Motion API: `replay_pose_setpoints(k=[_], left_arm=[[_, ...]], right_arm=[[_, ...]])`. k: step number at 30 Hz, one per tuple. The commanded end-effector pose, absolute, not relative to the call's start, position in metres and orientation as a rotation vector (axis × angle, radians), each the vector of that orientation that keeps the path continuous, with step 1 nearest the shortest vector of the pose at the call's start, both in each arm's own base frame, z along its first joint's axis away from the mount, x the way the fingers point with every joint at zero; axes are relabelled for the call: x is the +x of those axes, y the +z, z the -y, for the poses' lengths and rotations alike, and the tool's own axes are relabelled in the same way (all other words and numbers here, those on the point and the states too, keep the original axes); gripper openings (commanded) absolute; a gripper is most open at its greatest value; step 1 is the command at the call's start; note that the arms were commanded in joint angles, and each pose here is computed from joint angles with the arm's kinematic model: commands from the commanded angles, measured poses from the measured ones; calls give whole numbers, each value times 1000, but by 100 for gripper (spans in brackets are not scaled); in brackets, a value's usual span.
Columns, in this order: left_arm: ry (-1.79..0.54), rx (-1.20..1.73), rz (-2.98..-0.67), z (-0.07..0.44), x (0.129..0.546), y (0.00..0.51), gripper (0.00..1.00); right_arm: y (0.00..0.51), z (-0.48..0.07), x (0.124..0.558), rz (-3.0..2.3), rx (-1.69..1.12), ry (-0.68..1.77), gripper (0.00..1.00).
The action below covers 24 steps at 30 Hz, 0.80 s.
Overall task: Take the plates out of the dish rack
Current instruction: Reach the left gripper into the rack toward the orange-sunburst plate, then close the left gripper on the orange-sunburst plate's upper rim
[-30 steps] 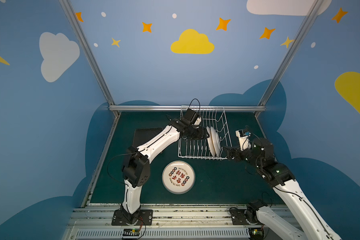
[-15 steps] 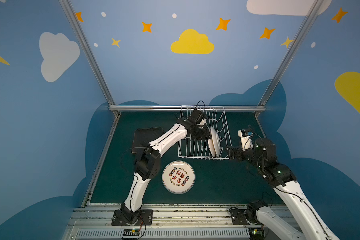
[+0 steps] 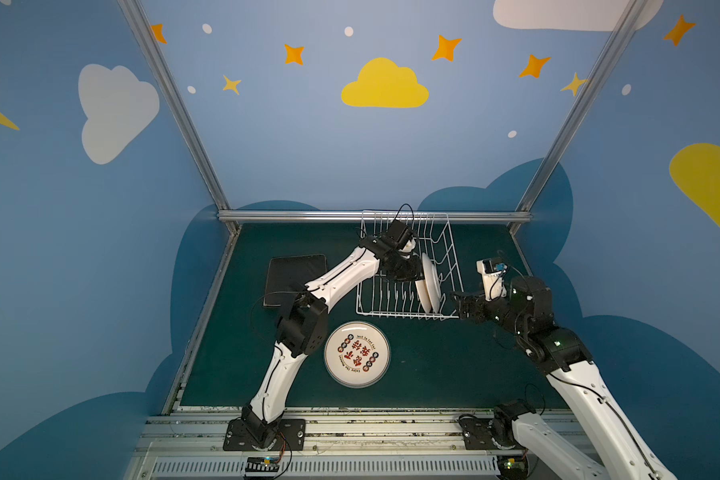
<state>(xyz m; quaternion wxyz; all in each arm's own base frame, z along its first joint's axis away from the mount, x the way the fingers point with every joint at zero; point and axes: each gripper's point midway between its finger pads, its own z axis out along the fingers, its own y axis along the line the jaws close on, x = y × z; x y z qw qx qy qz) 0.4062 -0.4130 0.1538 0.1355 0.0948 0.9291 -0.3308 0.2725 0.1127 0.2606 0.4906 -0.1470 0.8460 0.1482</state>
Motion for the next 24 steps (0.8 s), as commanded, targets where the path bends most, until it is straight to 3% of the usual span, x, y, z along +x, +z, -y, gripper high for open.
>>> replay_pose_setpoints(k=[1,12,24], left_arm=[[-961,254,-2720,417,408,139,47],[-970,255,-2737,423,403,131,42],[-968,228,-2768,424,397,123,28]], right_arm=[[263,-114,274,-2036,-343,380,95],[261,-113,275,-2038,-331,383,95],[260,-111,274,-2038,-313,383,95]])
